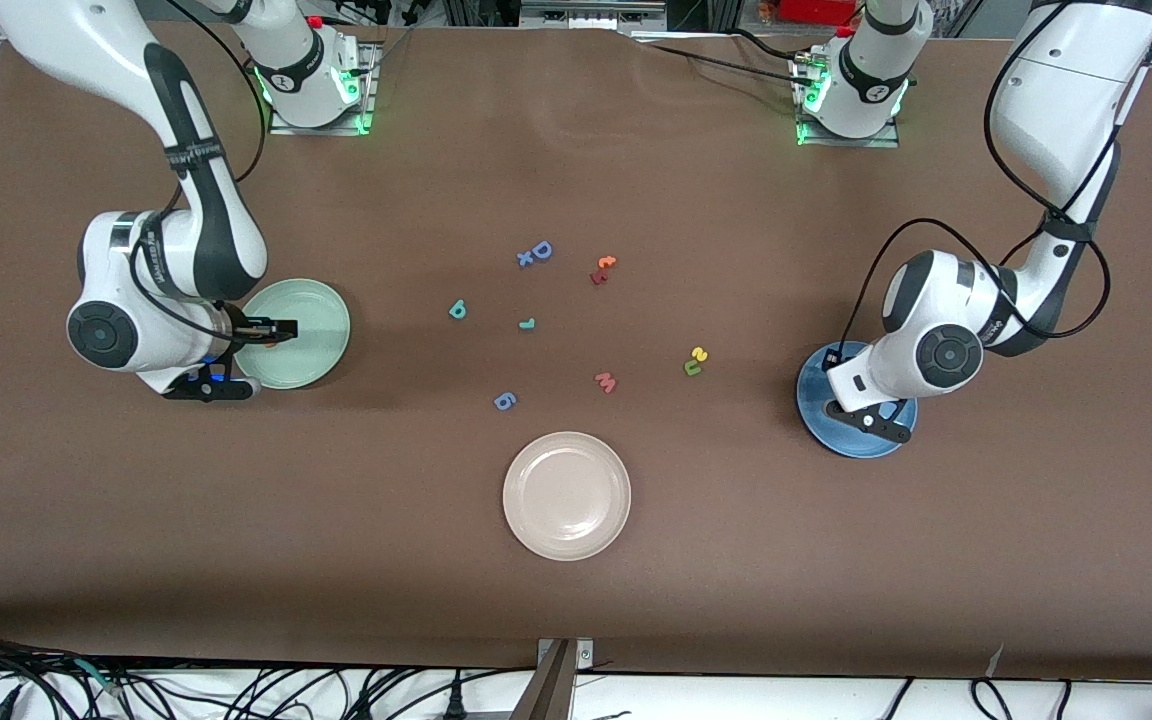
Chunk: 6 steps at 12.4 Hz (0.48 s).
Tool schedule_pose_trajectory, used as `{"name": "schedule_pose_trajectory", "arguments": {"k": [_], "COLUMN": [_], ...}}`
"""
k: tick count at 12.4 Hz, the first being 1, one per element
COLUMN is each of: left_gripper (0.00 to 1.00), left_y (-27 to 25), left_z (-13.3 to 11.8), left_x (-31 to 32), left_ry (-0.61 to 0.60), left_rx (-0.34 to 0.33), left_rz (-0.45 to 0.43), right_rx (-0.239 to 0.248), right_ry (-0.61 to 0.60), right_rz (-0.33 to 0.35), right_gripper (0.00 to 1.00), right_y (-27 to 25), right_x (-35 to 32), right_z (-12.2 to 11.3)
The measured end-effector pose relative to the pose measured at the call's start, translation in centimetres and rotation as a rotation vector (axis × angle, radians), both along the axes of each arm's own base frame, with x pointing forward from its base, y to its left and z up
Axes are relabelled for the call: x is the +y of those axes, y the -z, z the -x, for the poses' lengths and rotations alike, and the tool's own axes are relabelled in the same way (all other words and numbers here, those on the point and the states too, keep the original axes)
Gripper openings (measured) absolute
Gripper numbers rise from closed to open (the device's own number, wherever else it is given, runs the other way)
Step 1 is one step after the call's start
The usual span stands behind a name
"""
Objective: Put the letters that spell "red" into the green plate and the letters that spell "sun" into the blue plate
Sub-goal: 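Reach the right gripper to the teal 9 while the left gripper reaches the yellow 2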
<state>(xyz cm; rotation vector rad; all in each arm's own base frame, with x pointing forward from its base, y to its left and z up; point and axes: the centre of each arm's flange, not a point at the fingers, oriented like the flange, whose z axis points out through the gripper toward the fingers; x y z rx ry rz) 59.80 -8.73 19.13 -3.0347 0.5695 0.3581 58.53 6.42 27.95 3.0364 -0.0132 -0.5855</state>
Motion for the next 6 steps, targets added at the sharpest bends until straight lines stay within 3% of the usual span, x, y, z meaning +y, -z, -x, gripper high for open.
{"name": "schedule_pose_trajectory", "arguments": {"k": [3, 6], "left_gripper": [0.99, 1.0], "left_y": [-2.4, -5.0], "left_z": [-0.5, 0.0], "left_x": [-2.8, -8.9], "left_ry": [0.037, 0.095], "left_rx": [-0.043, -0.081], "left_rz": [0.027, 0.076], "right_rx": [-0.018, -0.026], "right_ry": [0.055, 0.164], "right_rz": [0.011, 0.046], "right_gripper": [1.0, 0.99], "right_y": [-2.4, -2.6], "right_x": [5.9, 13.0], "right_z": [0.1, 1.9]}}
